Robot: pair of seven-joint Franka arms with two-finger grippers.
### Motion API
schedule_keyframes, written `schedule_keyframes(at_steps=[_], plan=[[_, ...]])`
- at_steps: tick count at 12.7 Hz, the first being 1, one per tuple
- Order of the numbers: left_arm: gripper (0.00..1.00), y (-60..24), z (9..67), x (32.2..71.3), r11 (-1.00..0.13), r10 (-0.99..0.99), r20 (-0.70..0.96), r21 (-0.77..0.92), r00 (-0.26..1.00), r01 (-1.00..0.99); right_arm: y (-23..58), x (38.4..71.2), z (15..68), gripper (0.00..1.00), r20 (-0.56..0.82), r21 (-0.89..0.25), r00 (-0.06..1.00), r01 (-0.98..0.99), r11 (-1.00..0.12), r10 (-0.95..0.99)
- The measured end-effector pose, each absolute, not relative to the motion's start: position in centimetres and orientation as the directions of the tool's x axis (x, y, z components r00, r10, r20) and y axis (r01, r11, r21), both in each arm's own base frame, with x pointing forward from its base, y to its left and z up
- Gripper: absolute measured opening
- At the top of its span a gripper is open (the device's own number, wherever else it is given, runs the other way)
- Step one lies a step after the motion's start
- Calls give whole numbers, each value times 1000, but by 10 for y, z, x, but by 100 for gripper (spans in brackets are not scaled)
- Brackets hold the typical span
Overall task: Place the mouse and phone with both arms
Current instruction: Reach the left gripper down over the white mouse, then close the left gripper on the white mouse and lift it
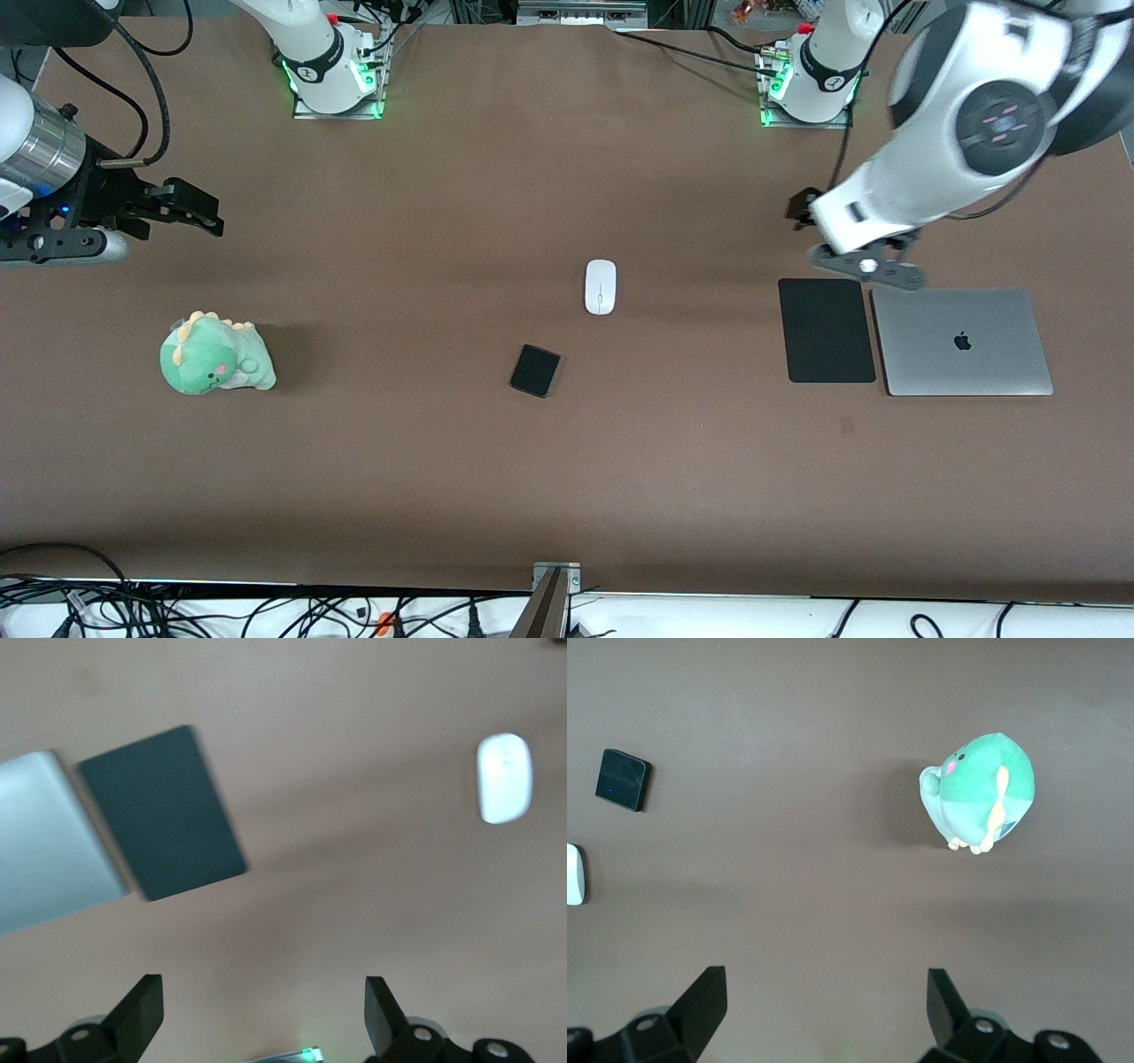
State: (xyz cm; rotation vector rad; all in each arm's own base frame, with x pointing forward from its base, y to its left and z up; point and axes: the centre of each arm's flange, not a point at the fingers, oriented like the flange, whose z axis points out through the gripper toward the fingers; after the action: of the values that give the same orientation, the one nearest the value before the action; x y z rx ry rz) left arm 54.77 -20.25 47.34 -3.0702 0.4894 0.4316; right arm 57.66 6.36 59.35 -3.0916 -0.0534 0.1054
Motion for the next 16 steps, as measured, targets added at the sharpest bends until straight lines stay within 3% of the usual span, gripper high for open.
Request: schedule_keyframes(at_steps=[4,9,12,16], plan=[[100,-303,416,541,-953,-303,-208,53,930,-299,64,577,593,100,-67,-49,997,34,-998,37],[100,-439,305,499,-985,-171,-118,48,978,-167,65,576,593,100,-67,-49,997,35,-998,38],[100,-459,238,490,-988,-152,-75,-13,986,-153,65,576,593,100,-67,-49,997,35,-998,38],[100,-463,193,490,-993,-117,-42,-21,992,-118,65,576,593,100,-67,-49,997,35,-998,38]])
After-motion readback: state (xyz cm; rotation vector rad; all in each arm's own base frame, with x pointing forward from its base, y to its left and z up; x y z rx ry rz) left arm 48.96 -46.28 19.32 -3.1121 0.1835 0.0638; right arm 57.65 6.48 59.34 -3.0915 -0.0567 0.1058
